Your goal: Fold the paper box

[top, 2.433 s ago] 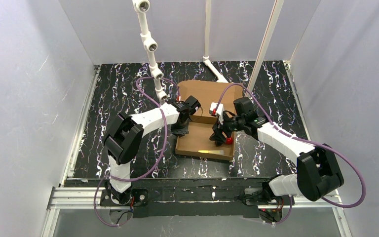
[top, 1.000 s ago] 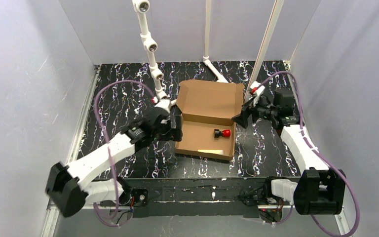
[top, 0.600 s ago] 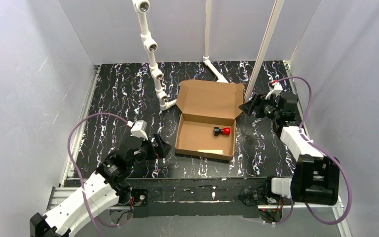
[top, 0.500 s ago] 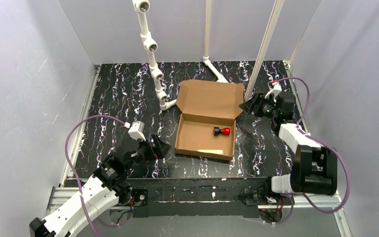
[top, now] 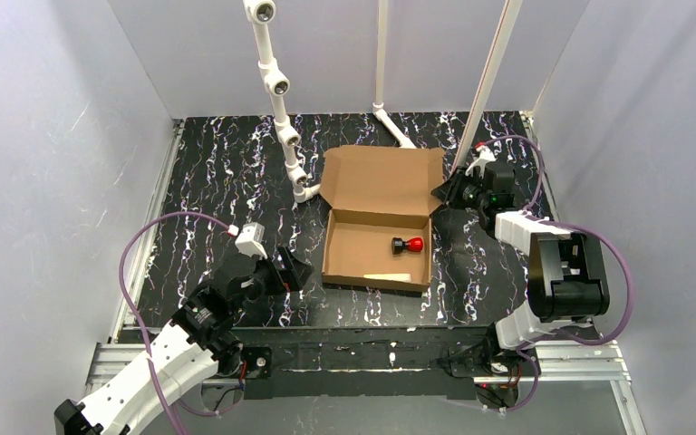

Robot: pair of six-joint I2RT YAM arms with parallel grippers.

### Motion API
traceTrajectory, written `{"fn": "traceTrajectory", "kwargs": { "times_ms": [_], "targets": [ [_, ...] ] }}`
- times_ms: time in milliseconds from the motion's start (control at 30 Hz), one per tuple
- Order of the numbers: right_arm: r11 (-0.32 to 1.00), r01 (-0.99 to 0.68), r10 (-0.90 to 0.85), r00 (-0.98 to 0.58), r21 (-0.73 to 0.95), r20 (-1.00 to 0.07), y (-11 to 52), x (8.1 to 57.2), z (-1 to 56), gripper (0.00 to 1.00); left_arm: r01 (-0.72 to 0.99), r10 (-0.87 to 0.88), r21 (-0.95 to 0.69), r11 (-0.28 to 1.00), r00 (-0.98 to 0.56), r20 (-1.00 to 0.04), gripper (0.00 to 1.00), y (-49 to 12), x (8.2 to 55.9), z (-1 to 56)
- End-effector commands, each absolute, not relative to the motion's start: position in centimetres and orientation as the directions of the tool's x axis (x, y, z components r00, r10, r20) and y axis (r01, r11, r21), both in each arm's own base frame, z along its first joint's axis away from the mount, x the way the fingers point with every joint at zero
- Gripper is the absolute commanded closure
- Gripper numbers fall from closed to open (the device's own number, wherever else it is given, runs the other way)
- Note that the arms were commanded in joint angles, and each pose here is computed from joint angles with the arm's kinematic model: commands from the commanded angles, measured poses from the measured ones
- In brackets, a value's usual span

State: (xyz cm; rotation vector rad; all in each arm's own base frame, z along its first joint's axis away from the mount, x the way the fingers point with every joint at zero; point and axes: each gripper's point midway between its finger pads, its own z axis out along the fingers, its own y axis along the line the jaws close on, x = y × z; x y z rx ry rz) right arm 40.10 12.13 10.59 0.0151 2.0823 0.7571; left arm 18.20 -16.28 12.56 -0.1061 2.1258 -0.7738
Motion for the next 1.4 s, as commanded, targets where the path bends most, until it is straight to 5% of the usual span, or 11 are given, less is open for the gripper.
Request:
{"fn": "traceTrajectory", "kwargs": {
  "times_ms": [0, 133, 667, 1067, 1367],
  "targets": [
    [0.849, -0.269, 0.283, -0.495, 0.454, -0.822, 11.0, 43.2, 12.6, 0.81, 0.183, -0.343, -0.564, 0.805, -0.633, -0.695, 0.02, -16.2, 18.4, 12.7],
    [0.832, -0.301, 0.297, -0.468, 0.466, -0.832, 11.5, 43.7, 13.2, 0.99, 0.181, -0.345, -0.568, 0.803, -0.635, -0.691, 0.02, -16.3, 18.3, 12.7],
    [0.756, -0.483, 0.339, -0.289, 0.442, -0.895, 11.9, 40.2, 17.9, 0.99, 0.220, -0.469, -0.609, 0.762, -0.462, -0.753, 0.04, -17.5, 22.7, 17.8],
    [0.715, -0.544, 0.378, -0.227, 0.439, -0.897, 10.2, 38.1, 19.6, 0.99, 0.182, -0.432, -0.533, 0.826, -0.404, -0.806, 0.21, -20.3, 30.1, 20.2],
    [0.667, -0.607, 0.338, -0.269, 0.431, -0.902, 11.2, 35.9, 18.7, 0.99, 0.238, -0.369, -0.499, 0.833, -0.433, -0.822, 0.44, -22.6, 34.1, 19.1]
  ]
}}
